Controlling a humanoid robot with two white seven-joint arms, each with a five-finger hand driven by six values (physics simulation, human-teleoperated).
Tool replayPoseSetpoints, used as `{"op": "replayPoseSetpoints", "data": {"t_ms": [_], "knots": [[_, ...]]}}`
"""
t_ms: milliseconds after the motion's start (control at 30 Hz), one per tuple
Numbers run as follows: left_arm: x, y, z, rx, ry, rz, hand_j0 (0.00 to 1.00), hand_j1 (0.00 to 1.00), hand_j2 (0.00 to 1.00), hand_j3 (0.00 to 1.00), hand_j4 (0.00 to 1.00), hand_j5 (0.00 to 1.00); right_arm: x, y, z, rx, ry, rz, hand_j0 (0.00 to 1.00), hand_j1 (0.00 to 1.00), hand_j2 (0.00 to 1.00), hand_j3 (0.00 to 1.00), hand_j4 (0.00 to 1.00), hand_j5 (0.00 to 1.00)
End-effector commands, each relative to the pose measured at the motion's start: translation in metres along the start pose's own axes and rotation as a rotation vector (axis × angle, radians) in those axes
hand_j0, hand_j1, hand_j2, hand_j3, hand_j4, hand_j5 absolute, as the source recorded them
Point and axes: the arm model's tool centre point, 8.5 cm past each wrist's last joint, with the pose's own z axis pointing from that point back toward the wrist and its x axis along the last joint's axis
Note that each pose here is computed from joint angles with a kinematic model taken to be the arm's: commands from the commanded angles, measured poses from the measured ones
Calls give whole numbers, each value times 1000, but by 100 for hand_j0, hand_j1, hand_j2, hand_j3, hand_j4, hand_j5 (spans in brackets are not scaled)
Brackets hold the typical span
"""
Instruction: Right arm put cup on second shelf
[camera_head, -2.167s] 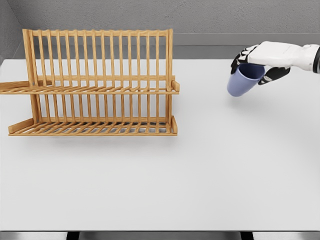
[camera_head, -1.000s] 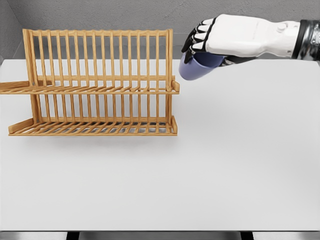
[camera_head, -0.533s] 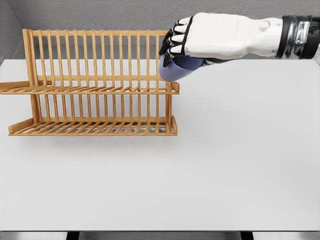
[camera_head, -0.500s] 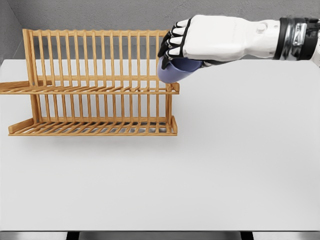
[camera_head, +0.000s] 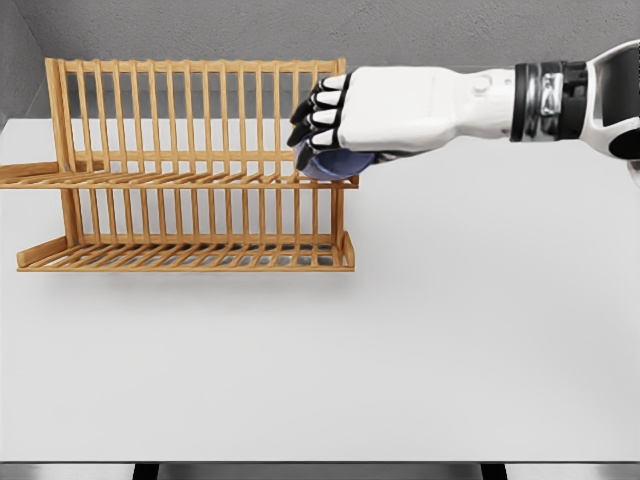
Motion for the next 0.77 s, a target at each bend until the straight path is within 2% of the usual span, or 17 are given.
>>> {"op": "replayPoseSetpoints", "data": {"t_ms": [0, 100, 133, 200, 233, 267, 300, 333, 367, 433, 467, 533, 667, 733], "knots": [[0, 0, 0, 0, 0, -1, 100, 100, 100, 100, 100, 100, 1, 1, -2, 4, -4, -4, 100, 100, 100, 100, 100, 100], [0, 0, 0, 0, 0, 0, 100, 100, 100, 100, 100, 100, -7, -5, 9, -9, 30, 4, 100, 100, 100, 100, 100, 100], [0, 0, 0, 1, 0, -1, 100, 100, 100, 100, 100, 100, -12, -14, 20, -34, 60, 16, 100, 100, 100, 100, 100, 100], [0, 0, 0, 0, 0, 0, 100, 100, 100, 100, 100, 100, -28, -39, 72, -96, 193, 60, 100, 100, 100, 100, 100, 100], [0, 0, 0, 0, 0, -1, 100, 100, 100, 100, 100, 100, -32, -46, 98, -113, 254, 73, 100, 100, 100, 100, 100, 100], [0, 0, 0, 1, 0, 0, 100, 100, 100, 100, 100, 100, -39, -43, 129, -141, 333, 56, 100, 100, 100, 100, 100, 100], [0, 0, 0, 0, 0, 0, 100, 100, 100, 100, 100, 100, -46, -28, 160, -157, 417, 4, 100, 100, 100, 100, 100, 100], [0, 0, 0, 0, 0, -1, 100, 100, 100, 100, 100, 100, -48, -1, 196, -146, 511, -62, 100, 100, 100, 100, 100, 100], [0, 0, 0, 0, 1, 1, 100, 100, 100, 100, 100, 100, -43, 22, 214, -107, 553, -110, 100, 100, 100, 100, 100, 100], [0, 0, 0, 0, 0, -1, 100, 100, 100, 100, 100, 100, -39, 80, 225, -26, 592, -249, 100, 100, 100, 100, 100, 100], [0, 0, 0, 0, 0, 0, 100, 100, 100, 100, 100, 100, -35, 110, 220, -11, 592, -320, 100, 100, 100, 100, 100, 100], [0, 0, 0, 0, 0, 0, 100, 100, 100, 100, 100, 100, -21, 151, 193, -33, 547, -423, 100, 100, 100, 100, 100, 100], [0, 0, 0, 0, 0, -1, 100, 100, 100, 100, 100, 100, -7, 180, 184, -56, 540, -503, 100, 100, 100, 100, 100, 100], [0, 0, 0, 0, 0, 0, 100, 100, 100, 100, 100, 100, -6, 181, 181, -60, 535, -506, 100, 100, 100, 100, 100, 100]]}}
